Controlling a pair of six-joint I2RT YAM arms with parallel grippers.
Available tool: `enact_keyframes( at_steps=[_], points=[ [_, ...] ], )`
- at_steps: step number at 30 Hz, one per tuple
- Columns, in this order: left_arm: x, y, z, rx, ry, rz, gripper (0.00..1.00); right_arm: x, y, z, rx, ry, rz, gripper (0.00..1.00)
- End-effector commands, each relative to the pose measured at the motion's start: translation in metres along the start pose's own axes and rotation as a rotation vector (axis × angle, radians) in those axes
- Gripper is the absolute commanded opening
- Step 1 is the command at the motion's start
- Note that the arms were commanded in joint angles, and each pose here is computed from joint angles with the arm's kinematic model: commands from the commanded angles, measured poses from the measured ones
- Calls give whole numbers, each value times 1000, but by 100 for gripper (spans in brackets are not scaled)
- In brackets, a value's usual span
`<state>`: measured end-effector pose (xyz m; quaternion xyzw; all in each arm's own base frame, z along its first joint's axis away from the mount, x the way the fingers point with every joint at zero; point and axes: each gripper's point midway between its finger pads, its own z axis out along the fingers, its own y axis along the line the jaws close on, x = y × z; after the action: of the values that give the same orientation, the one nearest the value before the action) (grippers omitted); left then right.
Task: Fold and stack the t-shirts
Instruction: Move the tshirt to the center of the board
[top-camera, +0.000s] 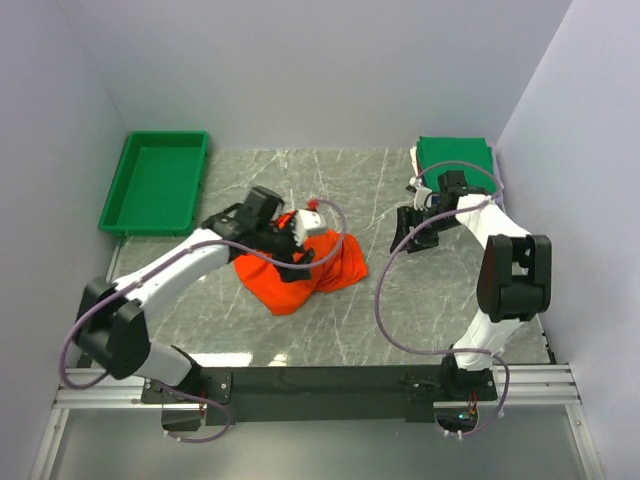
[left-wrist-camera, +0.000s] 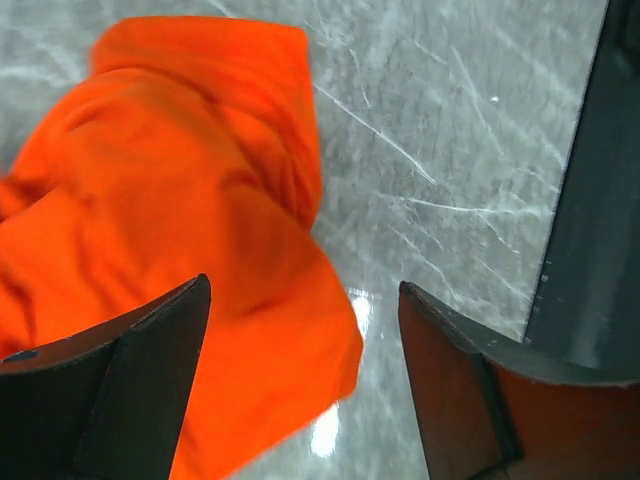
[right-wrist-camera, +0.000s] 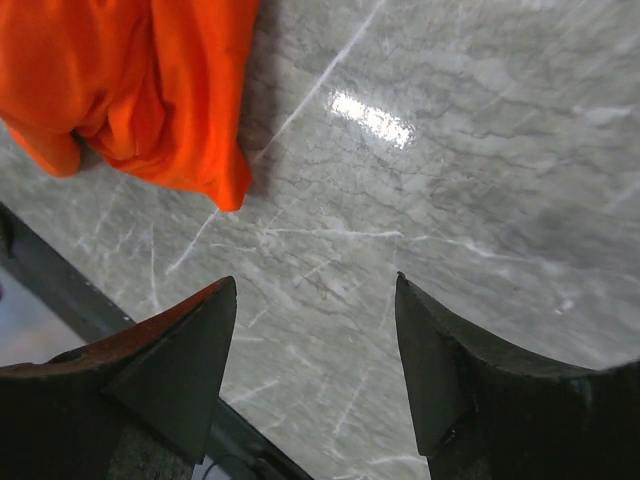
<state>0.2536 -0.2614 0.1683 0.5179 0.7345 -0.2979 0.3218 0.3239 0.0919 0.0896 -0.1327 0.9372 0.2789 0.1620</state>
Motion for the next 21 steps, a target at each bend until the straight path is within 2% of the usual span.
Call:
enact_keyframes(
  at_steps=[1,4,6,8,11,12,15,18,19,21],
  points=[
    [-8,18,28,-79,-5,117,80,-13,12,2,-77,-13,74,71],
    [7,24,41,-84,36,72,81,-17,25,20,-125,-1,83,72],
    [19,27,36,-96,56,50,83,-17,33,36,-121,20,59,73],
    [19,31,22,-106,22,3,86,-17,33,50,-114,36,54,75],
    [33,69,-6,-198,14,-128,86,-16,34,73,-96,65,58,76],
    [36,94,-21,-263,8,-172,86,-16,35,77,-95,72,67,76],
    [41,138,-40,-386,9,-227,87,-18,34,93,-86,97,70,76],
    [43,164,-37,-416,27,-264,89,-19,39,103,-103,122,64,75],
    [54,173,-30,-425,59,-295,88,-22,41,104,-110,122,61,72],
    [52,185,-29,-429,50,-323,88,-21,44,108,-129,139,68,69]
  ],
)
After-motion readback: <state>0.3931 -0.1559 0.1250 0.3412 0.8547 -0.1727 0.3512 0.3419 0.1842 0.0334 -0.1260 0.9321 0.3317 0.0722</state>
